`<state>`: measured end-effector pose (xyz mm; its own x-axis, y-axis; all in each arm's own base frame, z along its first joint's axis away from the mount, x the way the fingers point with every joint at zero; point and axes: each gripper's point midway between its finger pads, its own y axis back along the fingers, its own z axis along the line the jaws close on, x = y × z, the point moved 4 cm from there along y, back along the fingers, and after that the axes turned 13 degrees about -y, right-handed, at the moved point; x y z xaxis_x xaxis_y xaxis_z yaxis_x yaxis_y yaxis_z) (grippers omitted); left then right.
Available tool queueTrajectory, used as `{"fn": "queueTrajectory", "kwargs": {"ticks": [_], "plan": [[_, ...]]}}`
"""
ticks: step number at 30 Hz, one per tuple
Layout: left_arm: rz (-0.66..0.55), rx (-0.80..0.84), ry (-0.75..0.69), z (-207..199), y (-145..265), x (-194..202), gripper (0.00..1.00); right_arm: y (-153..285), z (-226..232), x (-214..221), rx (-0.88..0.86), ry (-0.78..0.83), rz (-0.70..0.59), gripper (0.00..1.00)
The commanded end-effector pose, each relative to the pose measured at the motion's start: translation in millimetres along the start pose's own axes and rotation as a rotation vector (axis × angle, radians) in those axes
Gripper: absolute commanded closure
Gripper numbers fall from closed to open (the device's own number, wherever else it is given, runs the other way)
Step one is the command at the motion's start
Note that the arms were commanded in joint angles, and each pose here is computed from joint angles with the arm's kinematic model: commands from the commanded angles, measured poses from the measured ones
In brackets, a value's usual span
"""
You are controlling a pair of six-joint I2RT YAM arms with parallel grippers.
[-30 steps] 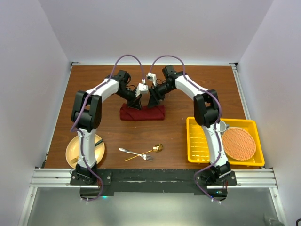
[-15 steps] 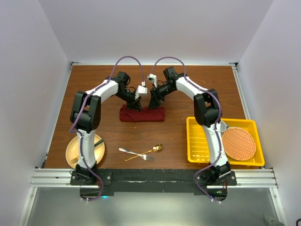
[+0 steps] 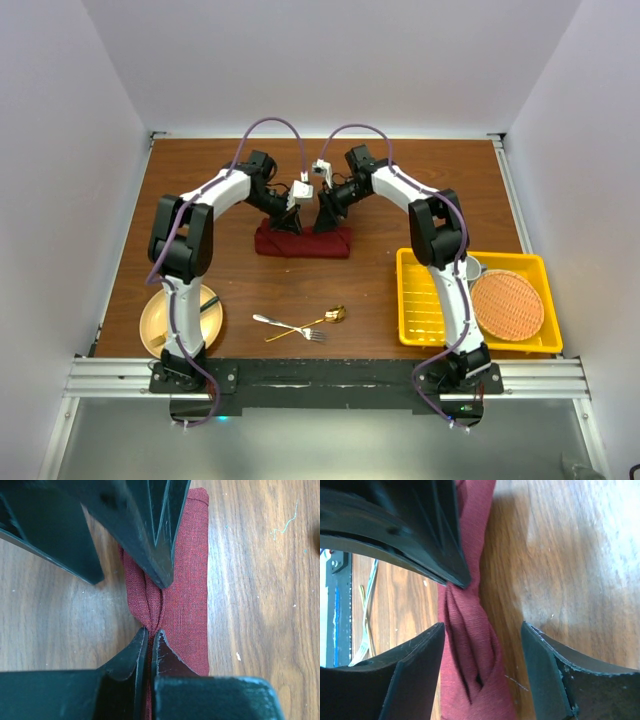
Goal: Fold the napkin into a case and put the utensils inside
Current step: Pass from the left arm to the right
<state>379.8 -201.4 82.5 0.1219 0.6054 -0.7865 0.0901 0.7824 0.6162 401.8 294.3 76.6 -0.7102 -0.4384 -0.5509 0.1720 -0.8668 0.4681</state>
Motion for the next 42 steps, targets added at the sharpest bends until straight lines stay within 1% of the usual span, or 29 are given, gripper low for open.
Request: {"fn": "queueTrajectory", "kwargs": {"ticks": [1,4,7,8,12,13,14,15,16,18,21,24,25,27,28,31,32,33,34,36,38,39,41,42], "plan": [[-0.058,-0.043,-0.102,6,12,-28,1.0,-8,-1,5,-0.039,-0.017,0.005,0.36],[-0.059,-0.046,-0.099,6,12,-28,1.0,-9,-1,8,-0.039,-0.021,0.01,0.37],[-0.057,-0.046,-0.098,5,12,-28,1.0,-9,-1,8,-0.033,-0.02,0.013,0.48],[-0.056,-0.047,-0.099,5,12,-28,1.0,-9,-2,9,-0.029,-0.026,0.012,0.54],[-0.054,-0.052,-0.096,6,12,-28,1.0,-7,1,4,-0.024,-0.019,0.005,0.65],[-0.055,-0.05,-0.095,5,13,-28,1.0,-6,3,3,-0.024,-0.016,0.002,0.66],[-0.054,-0.051,-0.095,5,12,-28,1.0,-6,4,2,-0.025,-0.019,0.001,0.64],[-0.055,-0.05,-0.093,5,12,-27,1.0,-6,5,2,-0.03,-0.026,0.0,0.49],[-0.055,-0.048,-0.091,4,12,-27,1.0,-5,7,0,-0.035,-0.027,-0.002,0.4],[-0.052,-0.049,-0.089,4,11,-26,1.0,-3,11,0,-0.048,-0.033,0.004,0.27],[-0.055,-0.05,-0.086,4,11,-26,1.0,-1,16,1,-0.06,-0.014,0.001,0.23],[-0.059,-0.052,-0.083,5,11,-27,1.0,-5,14,3,-0.039,0.0,0.011,0.25],[-0.061,-0.051,-0.085,5,11,-27,1.0,-6,12,4,-0.028,0.002,0.013,0.3],[-0.062,-0.046,-0.08,3,11,-27,1.0,-8,9,5,-0.014,0.006,0.018,0.35],[-0.062,-0.045,-0.081,3,11,-27,1.0,-7,7,5,-0.007,0.005,0.018,0.42],[-0.064,-0.045,-0.084,3,11,-28,1.0,-6,5,4,0.015,0.009,0.02,0.56],[-0.063,-0.047,-0.086,3,12,-28,1.0,-6,5,3,0.021,0.009,0.019,0.64],[-0.066,-0.047,-0.087,3,13,-30,1.0,-5,7,0,0.026,0.018,0.009,0.68],[-0.064,-0.047,-0.086,4,13,-30,1.0,-3,7,-2,0.029,0.009,0.001,0.76],[-0.068,-0.052,-0.09,3,15,-32,0.99,0,11,-8,0.035,0.026,-0.011,0.87],[-0.079,-0.059,-0.09,4,18,-35,0.89,3,12,-13,0.055,0.032,-0.02,1.0],[-0.085,-0.076,-0.093,5,23,-40,0.74,6,15,-17,0.062,0.047,-0.027,1.0],[-0.11,-0.108,-0.041,8,33,-46,0.64,9,16,-21,0.079,0.071,-0.03,1.0],[-0.135,-0.146,-0.056,14,42,-57,0.54,13,19,-26,0.098,0.095,-0.037,1.0]]}}
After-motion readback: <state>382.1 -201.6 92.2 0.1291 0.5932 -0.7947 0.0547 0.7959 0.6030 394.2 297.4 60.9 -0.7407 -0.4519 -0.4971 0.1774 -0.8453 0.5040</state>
